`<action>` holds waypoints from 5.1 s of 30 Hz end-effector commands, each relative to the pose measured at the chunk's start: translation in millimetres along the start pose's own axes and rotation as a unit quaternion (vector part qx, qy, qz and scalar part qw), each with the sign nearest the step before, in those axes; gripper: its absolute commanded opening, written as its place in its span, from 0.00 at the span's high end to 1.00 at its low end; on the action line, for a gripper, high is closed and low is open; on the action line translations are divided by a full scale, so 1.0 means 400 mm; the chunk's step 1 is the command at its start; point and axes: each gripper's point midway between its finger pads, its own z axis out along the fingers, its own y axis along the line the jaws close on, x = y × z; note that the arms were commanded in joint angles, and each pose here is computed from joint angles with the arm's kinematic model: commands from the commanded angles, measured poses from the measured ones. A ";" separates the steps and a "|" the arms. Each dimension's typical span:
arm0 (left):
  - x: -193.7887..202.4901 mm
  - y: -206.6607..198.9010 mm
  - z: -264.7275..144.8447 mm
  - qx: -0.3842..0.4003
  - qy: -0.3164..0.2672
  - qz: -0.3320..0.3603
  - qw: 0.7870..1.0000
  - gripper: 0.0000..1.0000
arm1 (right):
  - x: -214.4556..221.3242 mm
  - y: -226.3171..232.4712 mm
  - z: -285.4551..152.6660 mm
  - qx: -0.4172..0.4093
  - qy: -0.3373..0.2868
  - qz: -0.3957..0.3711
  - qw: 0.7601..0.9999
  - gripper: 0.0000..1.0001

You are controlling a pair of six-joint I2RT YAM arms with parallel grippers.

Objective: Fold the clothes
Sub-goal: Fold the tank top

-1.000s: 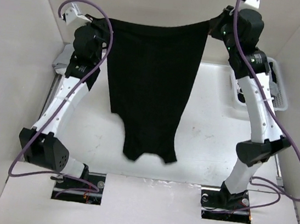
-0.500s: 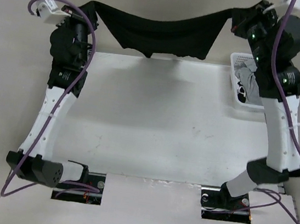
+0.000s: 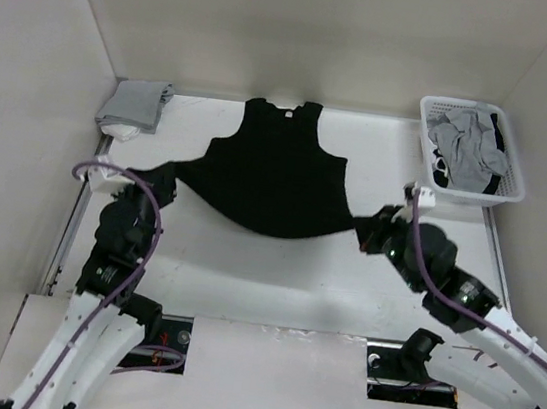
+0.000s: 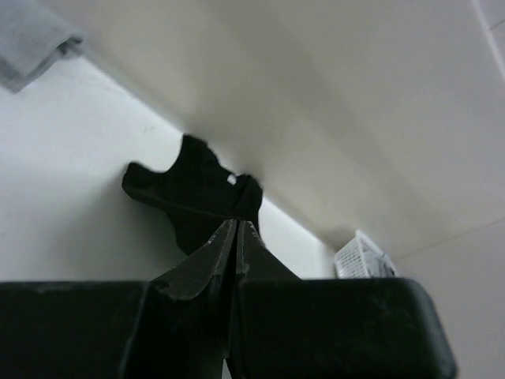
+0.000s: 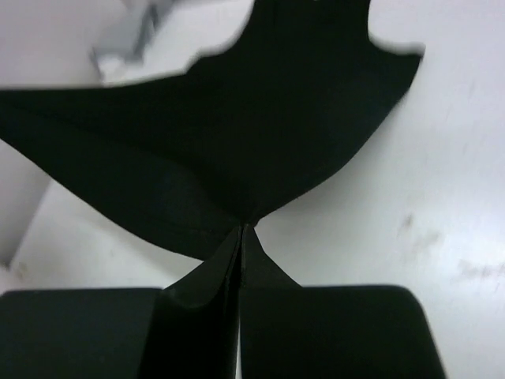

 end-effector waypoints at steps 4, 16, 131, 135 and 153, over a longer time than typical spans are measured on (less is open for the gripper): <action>0.056 0.128 -0.129 -0.058 0.046 -0.015 0.997 0.99 | 0.307 -0.032 -0.063 0.016 0.109 0.076 0.991 1.00; 0.140 0.221 -0.107 -0.126 0.080 -0.010 0.989 0.99 | 0.290 0.073 -0.034 -0.023 0.112 0.052 0.992 1.00; -0.154 -0.078 -0.098 0.046 -0.031 -0.076 0.996 1.00 | -0.180 0.018 -0.163 -0.015 -0.111 0.134 0.985 0.99; -0.087 -0.022 -0.059 0.012 0.002 -0.066 0.998 1.00 | -0.130 0.011 -0.115 0.002 -0.086 0.120 0.989 0.98; 0.270 0.220 0.554 -0.137 0.114 -0.067 0.982 1.00 | -0.075 -0.409 0.595 0.116 0.032 0.201 0.972 0.99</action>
